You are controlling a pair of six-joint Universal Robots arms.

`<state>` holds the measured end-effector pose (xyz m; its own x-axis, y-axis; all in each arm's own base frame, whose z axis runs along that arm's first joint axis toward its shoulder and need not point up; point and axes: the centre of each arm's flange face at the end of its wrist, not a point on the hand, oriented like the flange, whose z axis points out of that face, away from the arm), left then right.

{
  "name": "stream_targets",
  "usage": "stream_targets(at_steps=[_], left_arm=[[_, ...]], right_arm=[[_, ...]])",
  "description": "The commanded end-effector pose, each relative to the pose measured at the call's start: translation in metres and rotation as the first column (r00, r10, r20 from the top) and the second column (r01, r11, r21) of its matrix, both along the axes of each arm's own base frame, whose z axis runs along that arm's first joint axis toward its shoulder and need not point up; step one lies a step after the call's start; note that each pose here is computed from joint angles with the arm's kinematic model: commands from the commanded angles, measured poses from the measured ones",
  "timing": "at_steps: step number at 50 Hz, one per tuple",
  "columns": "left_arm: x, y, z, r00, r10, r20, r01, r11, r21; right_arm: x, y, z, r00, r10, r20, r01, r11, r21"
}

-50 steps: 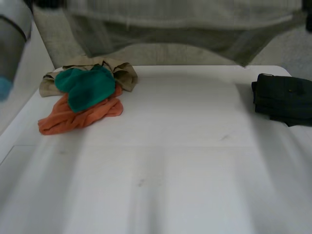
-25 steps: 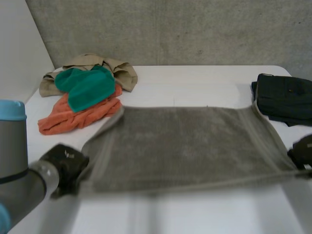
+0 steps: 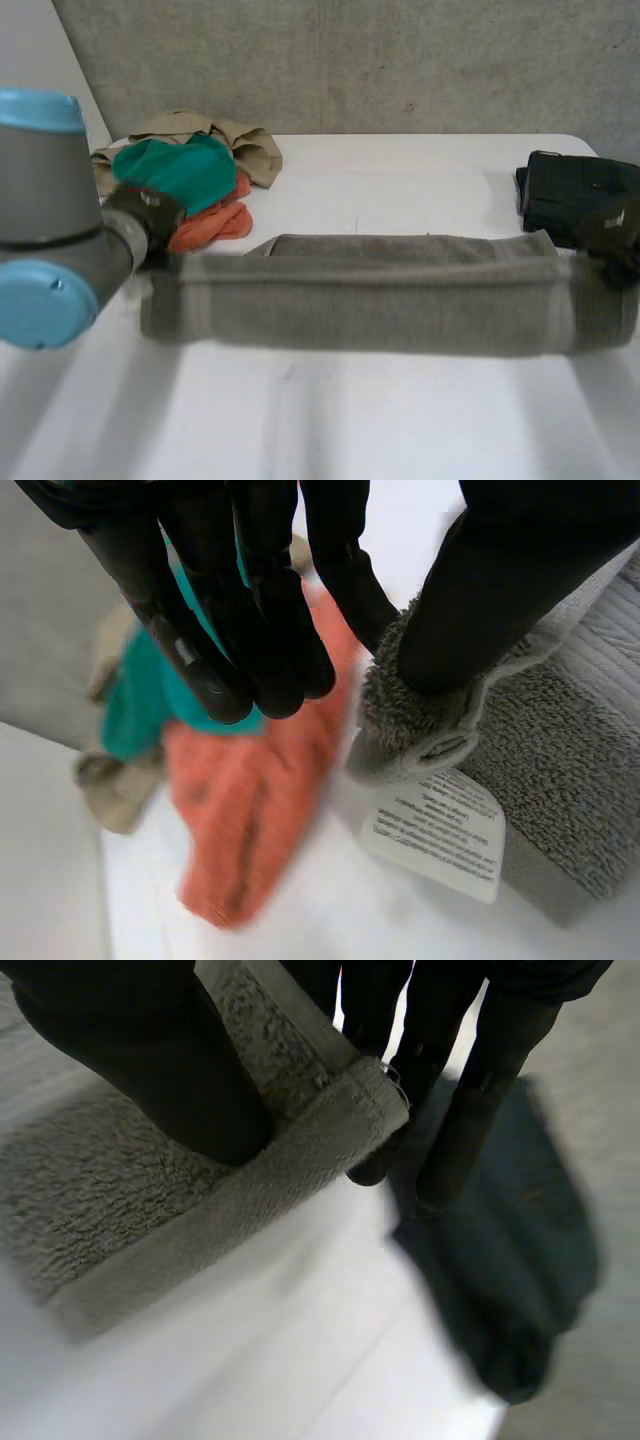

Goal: Fold the laundry.

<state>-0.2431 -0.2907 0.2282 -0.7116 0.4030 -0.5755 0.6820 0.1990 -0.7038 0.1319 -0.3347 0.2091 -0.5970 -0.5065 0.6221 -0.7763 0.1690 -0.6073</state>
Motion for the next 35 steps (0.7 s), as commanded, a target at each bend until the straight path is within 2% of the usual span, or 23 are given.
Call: stream_targets(at_steps=[1, 3, 4, 5, 8, 11, 15, 16, 20, 24, 30, 35], left_arm=[[-0.009, -0.022, 0.094, 0.976, -0.036, -0.216, -0.040, 0.941, -0.336], [-0.009, -0.020, 0.123, 0.958, -0.065, -0.278, -0.062, 0.903, -0.425], [-0.008, -0.013, 0.152, 0.939, -0.101, -0.328, -0.084, 0.859, -0.505], [-0.007, -0.009, 0.165, 0.929, -0.120, -0.350, -0.094, 0.838, -0.538], [-0.002, 0.003, 0.201, 0.902, -0.170, -0.397, -0.127, 0.774, -0.620], [-0.001, 0.007, 0.208, 0.900, -0.177, -0.399, -0.129, 0.767, -0.629], [0.003, 0.007, 0.194, 0.910, -0.137, -0.392, -0.121, 0.815, -0.567], [0.004, 0.007, 0.182, 0.915, -0.116, -0.385, -0.115, 0.842, -0.527], [0.004, 0.009, 0.151, 0.925, -0.074, -0.372, -0.098, 0.901, -0.422], [0.005, 0.013, 0.118, 0.937, -0.043, -0.348, -0.081, 0.939, -0.333], [0.009, 0.027, 0.078, 0.953, -0.007, -0.303, -0.061, 0.975, -0.215], [0.017, 0.061, 0.053, 0.969, 0.002, -0.246, -0.032, 0.993, -0.117]], right_arm=[[0.006, -0.044, 0.073, 0.979, -0.050, 0.199, 0.129, 0.904, -0.408], [0.006, -0.047, 0.097, 0.966, -0.042, 0.256, 0.169, 0.851, -0.497], [0.006, -0.047, 0.110, 0.959, -0.033, 0.281, 0.185, 0.825, -0.534], [0.006, -0.045, 0.132, 0.945, -0.004, 0.326, 0.209, 0.775, -0.597], [0.007, -0.036, 0.165, 0.923, 0.058, 0.381, 0.233, 0.704, -0.671], [0.005, -0.032, 0.175, 0.913, 0.078, 0.402, 0.240, 0.693, -0.680], [0.003, -0.028, 0.172, 0.914, 0.069, 0.399, 0.229, 0.724, -0.651], [0.005, -0.026, 0.166, 0.915, 0.062, 0.398, 0.220, 0.752, -0.622], [0.007, -0.019, 0.145, 0.920, 0.035, 0.391, 0.195, 0.823, -0.533], [0.006, -0.013, 0.116, 0.926, 0.007, 0.376, 0.171, 0.882, -0.438], [-0.010, -0.004, 0.078, 0.942, -0.051, 0.331, 0.166, 0.929, -0.331], [-0.026, 0.017, 0.053, 0.960, -0.096, 0.261, 0.156, 0.963, -0.221]])
